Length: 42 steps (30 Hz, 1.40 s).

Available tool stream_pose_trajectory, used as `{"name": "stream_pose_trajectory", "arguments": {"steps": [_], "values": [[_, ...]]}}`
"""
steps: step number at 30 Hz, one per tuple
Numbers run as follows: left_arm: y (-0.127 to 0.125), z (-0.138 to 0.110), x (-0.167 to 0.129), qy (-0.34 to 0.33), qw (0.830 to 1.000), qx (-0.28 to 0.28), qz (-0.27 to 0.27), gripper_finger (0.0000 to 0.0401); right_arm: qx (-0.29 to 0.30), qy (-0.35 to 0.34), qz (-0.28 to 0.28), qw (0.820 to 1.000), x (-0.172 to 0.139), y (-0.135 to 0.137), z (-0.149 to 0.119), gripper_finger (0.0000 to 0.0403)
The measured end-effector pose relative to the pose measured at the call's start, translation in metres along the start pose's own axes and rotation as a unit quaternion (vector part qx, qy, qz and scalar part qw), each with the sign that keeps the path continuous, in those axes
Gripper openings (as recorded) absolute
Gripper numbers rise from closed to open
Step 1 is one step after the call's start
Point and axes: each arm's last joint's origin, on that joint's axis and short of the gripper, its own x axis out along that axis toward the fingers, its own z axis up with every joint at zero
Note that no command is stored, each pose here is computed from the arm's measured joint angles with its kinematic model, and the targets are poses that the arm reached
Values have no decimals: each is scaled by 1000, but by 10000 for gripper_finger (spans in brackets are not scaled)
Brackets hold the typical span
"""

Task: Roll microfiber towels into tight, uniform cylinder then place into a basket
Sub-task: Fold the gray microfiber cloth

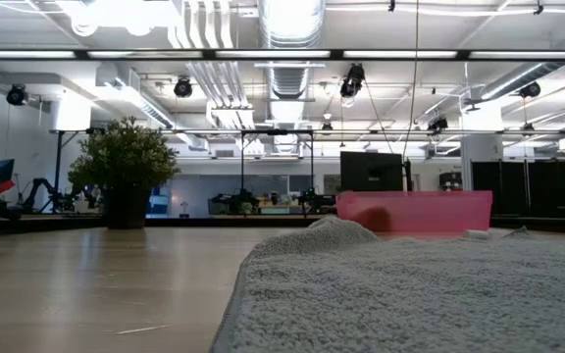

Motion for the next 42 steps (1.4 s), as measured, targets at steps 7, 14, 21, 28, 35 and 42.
{"name": "stream_pose_trajectory", "arguments": {"steps": [7,14,21,28,35,42], "values": [[-10,8,-7,-19,998,-48,-19,168,39,16,-20,999,-4,48,-7,195],[-31,20,-25,-52,997,-56,-32,168,28,45,-128,990,34,66,-21,178],[-53,22,-28,-76,994,-82,-22,168,-1,41,-213,976,57,75,-41,148],[-79,6,-8,-48,995,-82,14,168,-29,11,-224,974,63,80,-50,130],[-90,2,-1,-41,994,-94,24,168,-57,5,-232,971,66,79,-50,114],[-90,7,-3,-48,989,-137,20,168,-80,-16,-247,966,69,77,-48,109]]}}
